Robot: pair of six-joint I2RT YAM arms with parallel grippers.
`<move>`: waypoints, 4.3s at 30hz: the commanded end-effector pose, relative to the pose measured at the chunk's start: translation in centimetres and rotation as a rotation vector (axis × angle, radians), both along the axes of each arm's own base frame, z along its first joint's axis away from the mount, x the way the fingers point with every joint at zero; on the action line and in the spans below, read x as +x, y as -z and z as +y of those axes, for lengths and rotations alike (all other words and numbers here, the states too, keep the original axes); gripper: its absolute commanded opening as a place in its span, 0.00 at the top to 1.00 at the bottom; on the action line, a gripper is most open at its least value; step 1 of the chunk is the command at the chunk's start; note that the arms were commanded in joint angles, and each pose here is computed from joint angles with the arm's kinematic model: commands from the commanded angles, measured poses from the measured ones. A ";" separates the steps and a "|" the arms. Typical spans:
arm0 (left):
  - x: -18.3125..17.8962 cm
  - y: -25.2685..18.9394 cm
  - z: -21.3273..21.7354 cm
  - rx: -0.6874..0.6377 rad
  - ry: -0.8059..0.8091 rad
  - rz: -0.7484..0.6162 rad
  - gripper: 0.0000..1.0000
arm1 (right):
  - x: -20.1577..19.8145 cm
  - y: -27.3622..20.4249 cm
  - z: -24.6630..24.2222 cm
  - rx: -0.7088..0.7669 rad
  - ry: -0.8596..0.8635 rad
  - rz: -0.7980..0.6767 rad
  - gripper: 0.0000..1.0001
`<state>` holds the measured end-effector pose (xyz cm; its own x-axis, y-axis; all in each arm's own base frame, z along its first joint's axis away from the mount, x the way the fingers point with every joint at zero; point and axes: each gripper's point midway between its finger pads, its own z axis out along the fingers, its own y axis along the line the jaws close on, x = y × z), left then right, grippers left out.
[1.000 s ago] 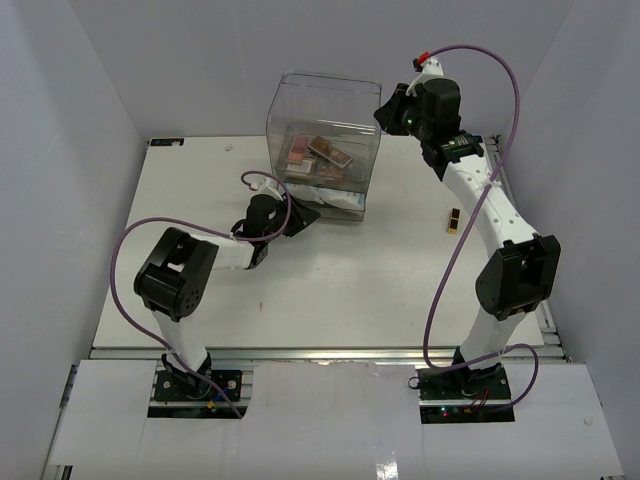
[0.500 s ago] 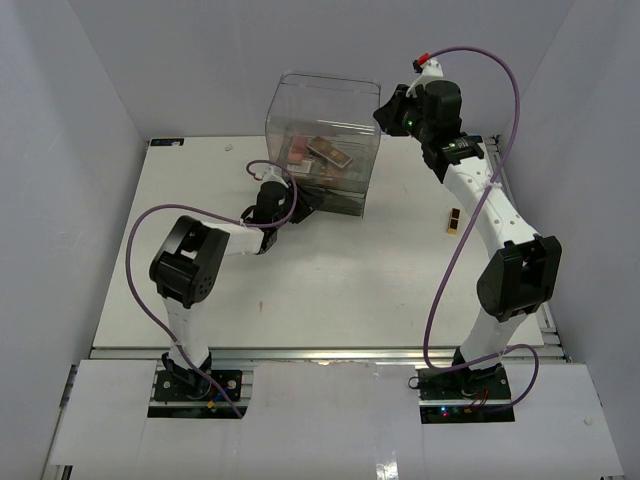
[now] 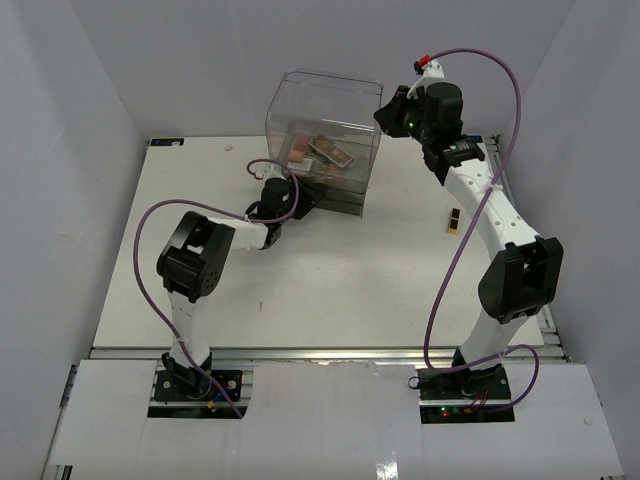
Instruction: Organize the makeup
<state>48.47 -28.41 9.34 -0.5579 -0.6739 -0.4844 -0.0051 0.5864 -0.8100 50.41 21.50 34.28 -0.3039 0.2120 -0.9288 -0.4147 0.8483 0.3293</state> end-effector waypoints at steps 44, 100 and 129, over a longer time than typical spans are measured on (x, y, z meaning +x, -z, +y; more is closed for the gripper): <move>-2.7 1.6 2.6 -0.342 -0.075 0.027 0.81 | -3.5 4.1 3.0 0.027 -0.156 0.152 0.92; -19.5 -6.6 8.0 -0.033 0.083 -0.206 0.17 | -17.0 8.3 -11.5 -0.596 -0.471 -0.084 0.10; -21.3 -11.5 16.0 0.747 0.143 -0.333 0.02 | -3.7 26.2 -35.8 -1.600 -0.624 0.557 0.00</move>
